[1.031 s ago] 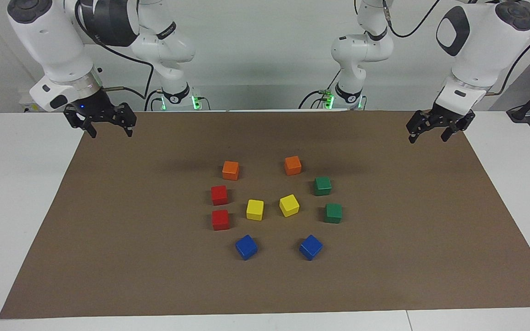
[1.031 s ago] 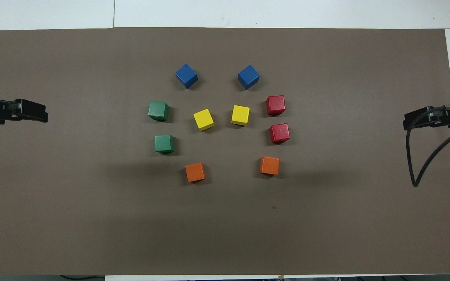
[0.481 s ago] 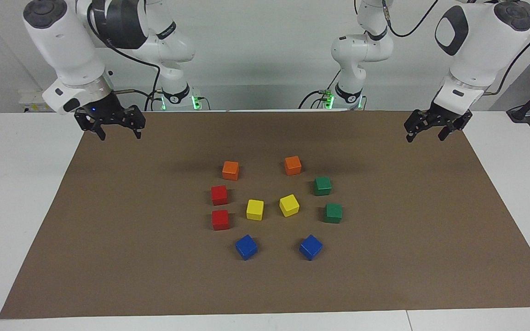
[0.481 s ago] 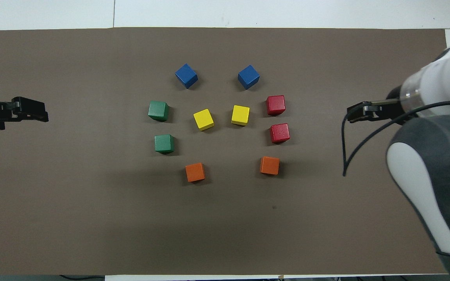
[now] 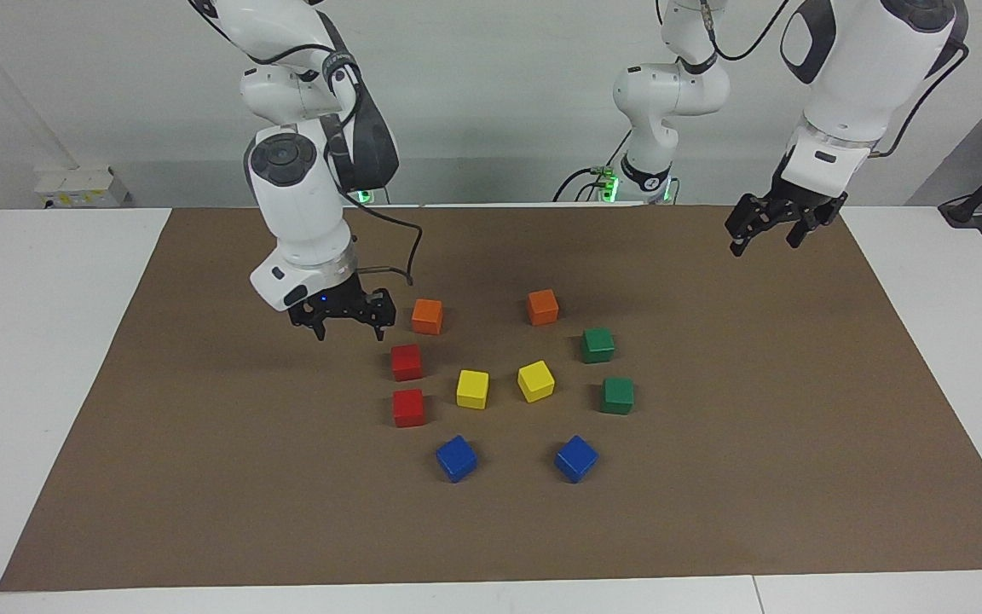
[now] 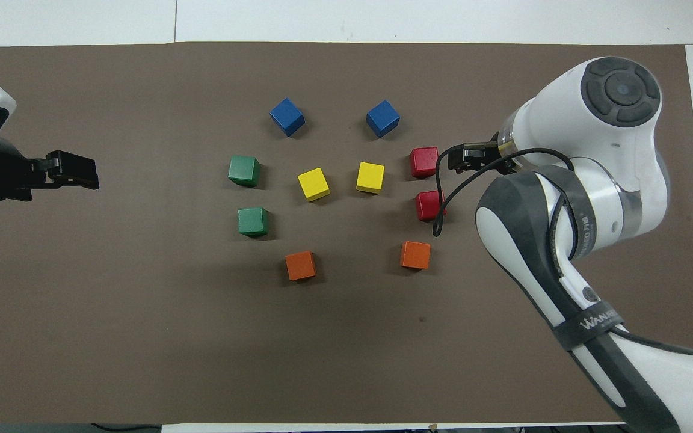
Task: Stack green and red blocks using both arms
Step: 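Grasp a green cube with the left gripper while the right gripper grasps red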
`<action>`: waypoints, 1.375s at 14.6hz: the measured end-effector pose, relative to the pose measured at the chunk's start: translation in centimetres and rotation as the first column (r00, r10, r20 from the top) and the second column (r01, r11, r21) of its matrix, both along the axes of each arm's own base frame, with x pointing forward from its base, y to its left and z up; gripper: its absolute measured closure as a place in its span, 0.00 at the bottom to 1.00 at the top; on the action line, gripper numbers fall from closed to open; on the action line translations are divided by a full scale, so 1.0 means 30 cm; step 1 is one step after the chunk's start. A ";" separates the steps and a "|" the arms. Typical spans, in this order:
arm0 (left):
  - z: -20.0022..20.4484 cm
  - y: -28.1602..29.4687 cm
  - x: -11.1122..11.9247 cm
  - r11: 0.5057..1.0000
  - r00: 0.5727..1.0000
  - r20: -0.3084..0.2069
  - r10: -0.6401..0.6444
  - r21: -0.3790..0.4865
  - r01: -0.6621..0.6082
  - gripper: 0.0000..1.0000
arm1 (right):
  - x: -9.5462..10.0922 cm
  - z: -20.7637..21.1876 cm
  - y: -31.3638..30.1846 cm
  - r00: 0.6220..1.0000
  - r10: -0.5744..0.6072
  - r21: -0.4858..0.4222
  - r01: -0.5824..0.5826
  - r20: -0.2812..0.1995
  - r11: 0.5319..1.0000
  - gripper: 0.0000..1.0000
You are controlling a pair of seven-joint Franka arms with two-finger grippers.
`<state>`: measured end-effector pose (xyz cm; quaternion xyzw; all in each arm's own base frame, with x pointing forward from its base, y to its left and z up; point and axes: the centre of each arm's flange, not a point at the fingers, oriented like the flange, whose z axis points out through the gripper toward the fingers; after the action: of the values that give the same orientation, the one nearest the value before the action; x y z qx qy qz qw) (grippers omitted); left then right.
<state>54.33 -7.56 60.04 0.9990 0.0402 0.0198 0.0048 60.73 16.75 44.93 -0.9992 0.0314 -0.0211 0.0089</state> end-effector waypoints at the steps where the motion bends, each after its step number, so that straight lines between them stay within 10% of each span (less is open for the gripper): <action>1: -0.006 -0.022 -0.005 1.000 1.000 -0.004 -0.010 0.000 0.010 0.00 | 0.001 -0.015 0.019 1.000 -0.003 0.001 0.003 -0.002 1.000 0.00; 9: -0.088 -0.270 -0.061 0.996 0.996 0.027 -0.084 -0.021 0.085 0.00 | -0.027 -0.181 0.167 0.999 0.026 0.002 -0.025 -0.028 1.000 0.01; 20: -0.639 -0.520 -0.134 0.976 0.976 0.029 -0.217 -0.024 0.218 0.00 | -0.067 -0.326 0.178 0.998 0.038 -0.002 -0.038 -0.041 0.999 0.00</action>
<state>50.32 -23.17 40.89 0.9969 -0.0691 0.0317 0.0212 58.72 22.08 35.15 -0.9999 0.0125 -0.0006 0.0074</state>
